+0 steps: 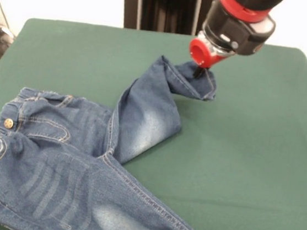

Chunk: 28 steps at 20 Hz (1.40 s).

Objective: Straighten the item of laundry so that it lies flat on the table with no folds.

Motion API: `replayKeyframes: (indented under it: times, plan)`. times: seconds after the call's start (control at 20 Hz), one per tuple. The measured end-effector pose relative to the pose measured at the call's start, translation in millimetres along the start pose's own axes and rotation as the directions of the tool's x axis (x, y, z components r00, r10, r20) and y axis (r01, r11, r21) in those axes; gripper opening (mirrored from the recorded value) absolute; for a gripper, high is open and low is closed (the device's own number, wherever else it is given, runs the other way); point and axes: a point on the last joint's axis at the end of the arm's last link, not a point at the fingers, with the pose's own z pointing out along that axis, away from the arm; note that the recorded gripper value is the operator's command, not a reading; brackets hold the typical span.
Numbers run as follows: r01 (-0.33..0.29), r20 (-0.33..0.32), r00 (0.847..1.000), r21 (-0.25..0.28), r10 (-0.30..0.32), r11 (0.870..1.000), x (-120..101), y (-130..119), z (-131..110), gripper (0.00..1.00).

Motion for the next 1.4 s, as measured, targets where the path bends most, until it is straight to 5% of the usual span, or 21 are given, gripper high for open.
replayKeyframes:
  times: [1.4]
  plan:
    - [-0.133, 0.02, 0.991, 0.091, 0.132, 0.987, 38.0, -8.7, -96.2, 0.0]
